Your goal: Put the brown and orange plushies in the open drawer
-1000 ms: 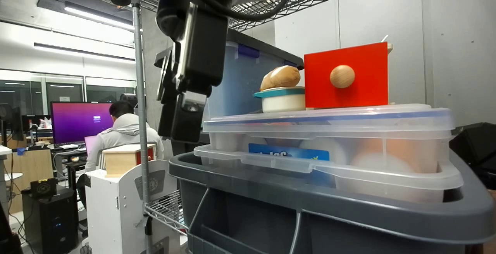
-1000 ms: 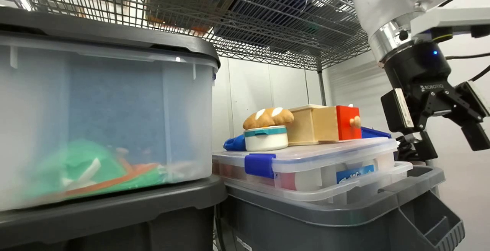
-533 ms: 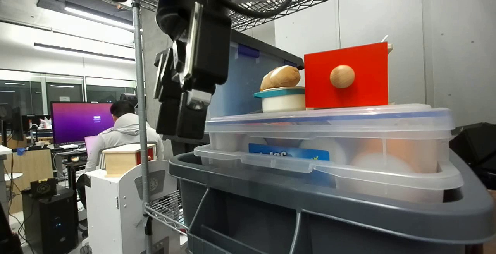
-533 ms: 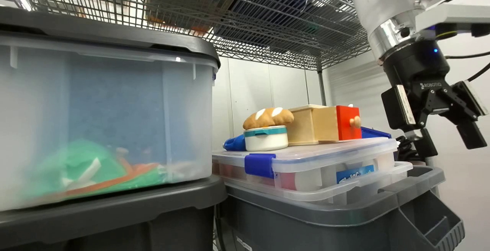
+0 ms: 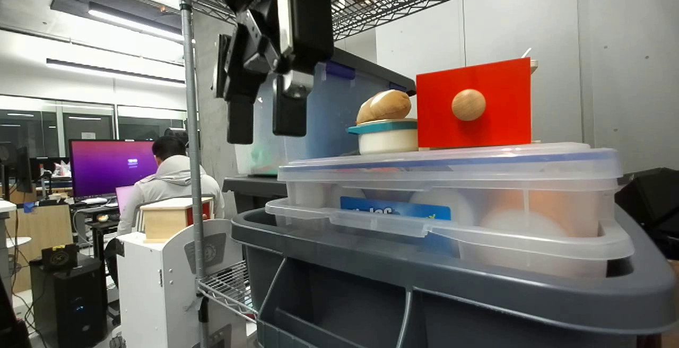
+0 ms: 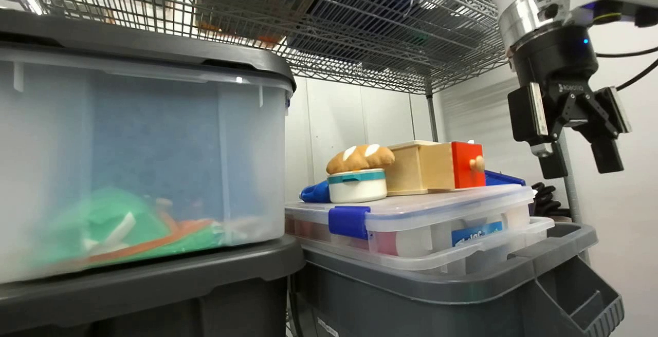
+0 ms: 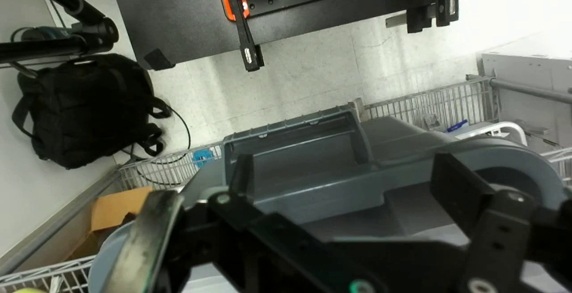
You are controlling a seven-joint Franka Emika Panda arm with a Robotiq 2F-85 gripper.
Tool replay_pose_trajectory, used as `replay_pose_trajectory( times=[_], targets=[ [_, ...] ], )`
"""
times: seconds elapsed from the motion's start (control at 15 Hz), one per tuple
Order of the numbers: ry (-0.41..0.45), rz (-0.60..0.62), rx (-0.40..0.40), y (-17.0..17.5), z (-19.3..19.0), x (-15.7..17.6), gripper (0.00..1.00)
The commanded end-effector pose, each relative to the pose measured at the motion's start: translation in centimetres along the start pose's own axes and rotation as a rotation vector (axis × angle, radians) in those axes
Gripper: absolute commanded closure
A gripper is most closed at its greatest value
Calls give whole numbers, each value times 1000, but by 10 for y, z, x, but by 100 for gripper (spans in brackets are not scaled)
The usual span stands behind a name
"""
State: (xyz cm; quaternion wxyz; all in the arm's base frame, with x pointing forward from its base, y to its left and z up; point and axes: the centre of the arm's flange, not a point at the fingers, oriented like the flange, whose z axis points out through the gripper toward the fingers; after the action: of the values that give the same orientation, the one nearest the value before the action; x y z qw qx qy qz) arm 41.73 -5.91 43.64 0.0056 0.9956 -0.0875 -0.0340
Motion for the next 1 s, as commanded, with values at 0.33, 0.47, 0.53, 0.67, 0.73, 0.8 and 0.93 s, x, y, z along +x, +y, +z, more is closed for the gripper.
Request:
replay_pose_trajectory(
  times=[0.33,0.47,0.53,0.67,0.73,0.8,0.93],
  targets=[
    [169,-64,31,-2,-38,-6,0],
    [205,-82,45,-5,-40,0,0],
    [221,-92,53,-10,-40,7,0],
    [248,-102,72,-16,-42,15,0],
    [263,-109,83,-19,-42,18,0],
    [280,-114,93,-22,-43,23,0],
    [309,-121,105,-27,-45,31,0]
  ],
)
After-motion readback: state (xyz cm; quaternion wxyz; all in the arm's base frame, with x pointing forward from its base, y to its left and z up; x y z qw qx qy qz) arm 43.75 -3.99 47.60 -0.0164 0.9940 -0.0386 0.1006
